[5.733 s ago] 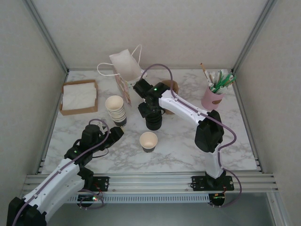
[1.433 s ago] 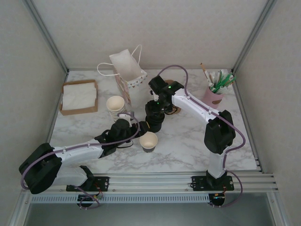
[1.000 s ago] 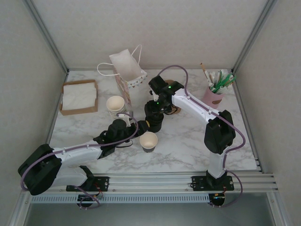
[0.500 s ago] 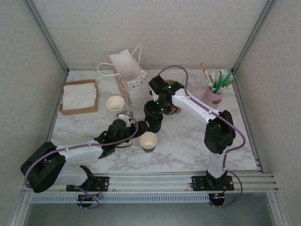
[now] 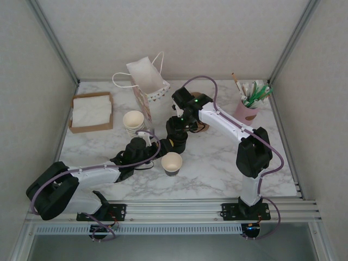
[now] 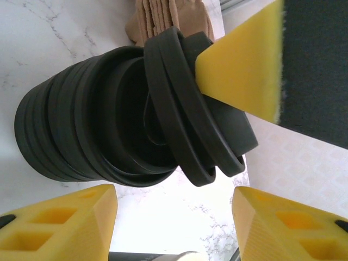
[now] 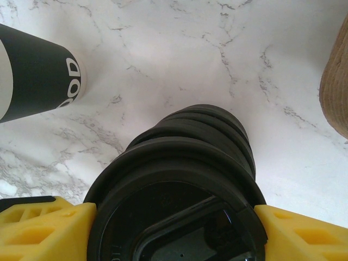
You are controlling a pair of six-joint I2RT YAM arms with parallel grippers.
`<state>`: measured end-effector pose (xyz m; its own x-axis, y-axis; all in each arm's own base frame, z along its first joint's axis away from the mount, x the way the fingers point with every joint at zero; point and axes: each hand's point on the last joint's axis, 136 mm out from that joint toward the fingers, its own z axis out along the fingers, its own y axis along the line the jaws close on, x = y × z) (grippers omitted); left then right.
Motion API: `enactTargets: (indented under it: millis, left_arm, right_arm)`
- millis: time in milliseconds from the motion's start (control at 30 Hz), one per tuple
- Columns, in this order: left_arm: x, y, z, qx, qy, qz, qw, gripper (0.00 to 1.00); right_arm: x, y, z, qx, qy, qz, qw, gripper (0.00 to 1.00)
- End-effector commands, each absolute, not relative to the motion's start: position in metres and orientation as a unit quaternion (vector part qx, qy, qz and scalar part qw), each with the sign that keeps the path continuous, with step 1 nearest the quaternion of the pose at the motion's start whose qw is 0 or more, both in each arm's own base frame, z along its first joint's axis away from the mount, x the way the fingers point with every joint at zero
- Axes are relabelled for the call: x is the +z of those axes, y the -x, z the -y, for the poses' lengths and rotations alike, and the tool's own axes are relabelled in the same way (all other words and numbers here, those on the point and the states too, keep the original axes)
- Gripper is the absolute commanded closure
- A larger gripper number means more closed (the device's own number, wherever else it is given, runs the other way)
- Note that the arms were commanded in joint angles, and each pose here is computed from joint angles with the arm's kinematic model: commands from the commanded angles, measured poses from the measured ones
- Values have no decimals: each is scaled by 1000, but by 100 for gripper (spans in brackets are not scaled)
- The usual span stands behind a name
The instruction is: Pack the takeout coffee
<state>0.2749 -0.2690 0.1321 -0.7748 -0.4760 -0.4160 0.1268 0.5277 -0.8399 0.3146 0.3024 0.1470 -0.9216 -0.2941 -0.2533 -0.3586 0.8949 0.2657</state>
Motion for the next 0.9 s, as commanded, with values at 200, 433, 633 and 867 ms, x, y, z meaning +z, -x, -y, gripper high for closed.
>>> enactTargets:
  millis: [200,433,633,867]
  left_arm:
    - [128,-281,267,-477,117,-810,320,45]
    - [122,-282,264,-471,123,-813,318,45]
    - [126,-278,264,-488,123,-804,318,39]
    - [136,-275,266,-510,114,-789,323,38]
  right_arm:
    - [158,-311,-300,171,162,-966,108,29]
    - [159,-310,-300,172,162,-966,109,29]
    - [160,-310,-299,171,161,-966,109,29]
    - [157,-310,-299,170,160,-967,106,29]
